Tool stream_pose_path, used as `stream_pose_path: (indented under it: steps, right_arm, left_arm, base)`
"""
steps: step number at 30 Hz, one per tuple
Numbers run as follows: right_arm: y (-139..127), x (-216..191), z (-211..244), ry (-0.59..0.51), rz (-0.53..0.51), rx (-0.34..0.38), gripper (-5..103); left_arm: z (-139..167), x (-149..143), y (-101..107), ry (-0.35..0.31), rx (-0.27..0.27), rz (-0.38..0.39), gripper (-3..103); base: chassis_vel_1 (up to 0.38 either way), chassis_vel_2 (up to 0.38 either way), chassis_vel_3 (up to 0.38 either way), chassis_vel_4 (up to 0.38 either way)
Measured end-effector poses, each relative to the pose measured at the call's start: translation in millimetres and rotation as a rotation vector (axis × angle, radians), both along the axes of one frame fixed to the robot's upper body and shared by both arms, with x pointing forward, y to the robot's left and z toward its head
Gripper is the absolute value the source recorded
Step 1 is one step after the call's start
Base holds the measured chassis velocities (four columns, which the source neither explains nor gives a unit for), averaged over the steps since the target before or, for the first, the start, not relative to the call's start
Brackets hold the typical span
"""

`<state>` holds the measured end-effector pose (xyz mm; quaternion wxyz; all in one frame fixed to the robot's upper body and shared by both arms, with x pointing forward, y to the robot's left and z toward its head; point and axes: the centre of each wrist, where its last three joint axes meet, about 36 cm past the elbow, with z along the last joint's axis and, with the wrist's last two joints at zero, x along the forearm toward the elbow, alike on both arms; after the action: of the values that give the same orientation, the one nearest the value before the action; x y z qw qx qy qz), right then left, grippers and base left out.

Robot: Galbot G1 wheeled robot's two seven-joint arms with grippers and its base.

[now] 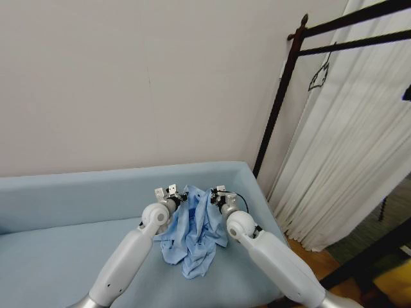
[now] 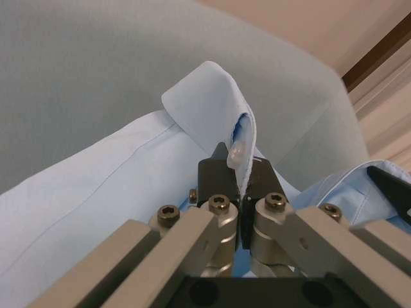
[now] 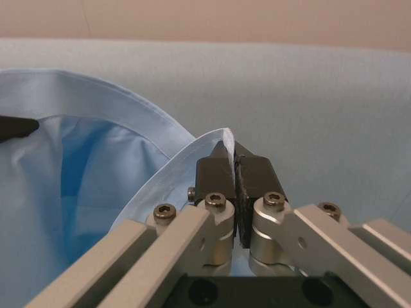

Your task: Pick up the clothes from the sofa and hang them on the clothes hanger.

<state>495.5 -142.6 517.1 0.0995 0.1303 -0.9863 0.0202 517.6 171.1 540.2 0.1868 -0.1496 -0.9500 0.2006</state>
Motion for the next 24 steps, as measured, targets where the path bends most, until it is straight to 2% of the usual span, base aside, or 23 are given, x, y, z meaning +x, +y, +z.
stream_pose_path:
  steps: [5, 7, 11, 18, 20, 22, 24]
  right_arm:
    - [-2.6, -4.8, 19.5, -0.046, 0.019, 0.010, 3]
    - [-3.7, -5.2, 22.3, -0.053, 0.021, 0.011, 3]
    - [-15.5, -7.1, 37.8, -0.094, 0.030, 0.008, 3]
    - [-26.3, -18.9, 31.6, -0.082, 0.059, -0.010, 2]
    - [-26.4, -23.4, 23.5, -0.068, 0.066, -0.016, 13]
    - [-26.1, -24.9, 20.4, -0.064, 0.066, -0.020, 13]
    - [-24.8, -28.6, 14.4, -0.052, 0.070, -0.024, 24]
  left_arm:
    - [12.2, -6.4, 7.3, -0.068, 0.016, 0.015, 0]
    - [14.1, -6.8, 8.4, -0.076, 0.018, 0.017, 0]
    - [25.9, -7.3, 14.7, -0.119, 0.027, 0.027, 0]
    - [37.9, -6.1, 12.6, -0.155, 0.027, 0.006, 0]
    - [40.0, -5.4, 8.1, -0.160, 0.022, -0.006, 0]
    - [40.0, -4.6, 6.5, -0.159, 0.021, -0.009, 0]
    - [39.0, -2.6, 5.1, -0.156, 0.022, -0.014, 0]
  base:
    - [0.000, 0.000, 0.000, 0.000]
    - [0.000, 0.000, 0.000, 0.000]
    - [0.000, 0.000, 0.000, 0.000]
    - [0.000, 0.000, 0.000, 0.000]
    - [0.000, 0.000, 0.000, 0.000]
    - [0.000, 0.000, 0.000, 0.000]
    - [0.000, 0.000, 0.000, 0.000]
